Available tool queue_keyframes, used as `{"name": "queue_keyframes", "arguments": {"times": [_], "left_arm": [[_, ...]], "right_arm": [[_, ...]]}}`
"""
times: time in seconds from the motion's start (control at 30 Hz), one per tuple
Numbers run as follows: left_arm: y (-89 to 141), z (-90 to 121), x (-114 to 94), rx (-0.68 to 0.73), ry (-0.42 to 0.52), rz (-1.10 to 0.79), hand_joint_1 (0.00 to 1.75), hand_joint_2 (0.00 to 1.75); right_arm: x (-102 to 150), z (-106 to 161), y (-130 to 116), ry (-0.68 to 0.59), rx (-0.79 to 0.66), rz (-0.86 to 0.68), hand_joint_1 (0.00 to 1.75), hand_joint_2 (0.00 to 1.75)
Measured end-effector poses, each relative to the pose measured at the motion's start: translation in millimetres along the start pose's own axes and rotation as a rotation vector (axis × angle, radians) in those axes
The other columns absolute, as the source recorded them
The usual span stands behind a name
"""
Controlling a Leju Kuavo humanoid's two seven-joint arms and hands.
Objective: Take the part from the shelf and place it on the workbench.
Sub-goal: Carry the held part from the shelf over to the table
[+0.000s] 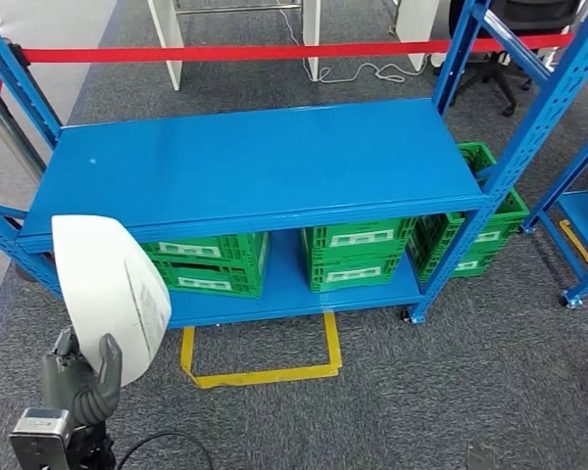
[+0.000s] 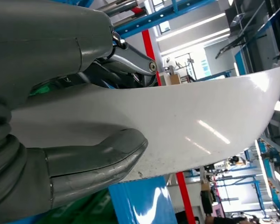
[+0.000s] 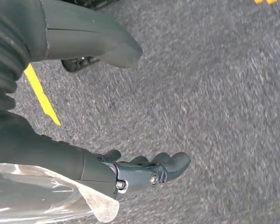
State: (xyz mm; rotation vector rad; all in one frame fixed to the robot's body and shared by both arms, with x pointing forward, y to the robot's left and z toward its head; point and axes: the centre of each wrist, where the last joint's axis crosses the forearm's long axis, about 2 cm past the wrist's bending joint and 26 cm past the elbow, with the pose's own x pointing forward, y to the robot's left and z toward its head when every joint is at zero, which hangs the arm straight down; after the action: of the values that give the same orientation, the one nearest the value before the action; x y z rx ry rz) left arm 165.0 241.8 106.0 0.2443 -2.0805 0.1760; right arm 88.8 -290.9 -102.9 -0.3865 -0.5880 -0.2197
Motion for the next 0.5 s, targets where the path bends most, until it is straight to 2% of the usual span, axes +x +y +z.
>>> {"name": "queue_keyframes", "arguments": {"times": [0.5], "left_arm": [[2.0,2.4,0.8,-0.001,0.019,-0.003,1.75,1.75]], "right_arm": [[-1.3,4.7,8.8,0.046,-0.026,0.008,0.0,1.75]]}}
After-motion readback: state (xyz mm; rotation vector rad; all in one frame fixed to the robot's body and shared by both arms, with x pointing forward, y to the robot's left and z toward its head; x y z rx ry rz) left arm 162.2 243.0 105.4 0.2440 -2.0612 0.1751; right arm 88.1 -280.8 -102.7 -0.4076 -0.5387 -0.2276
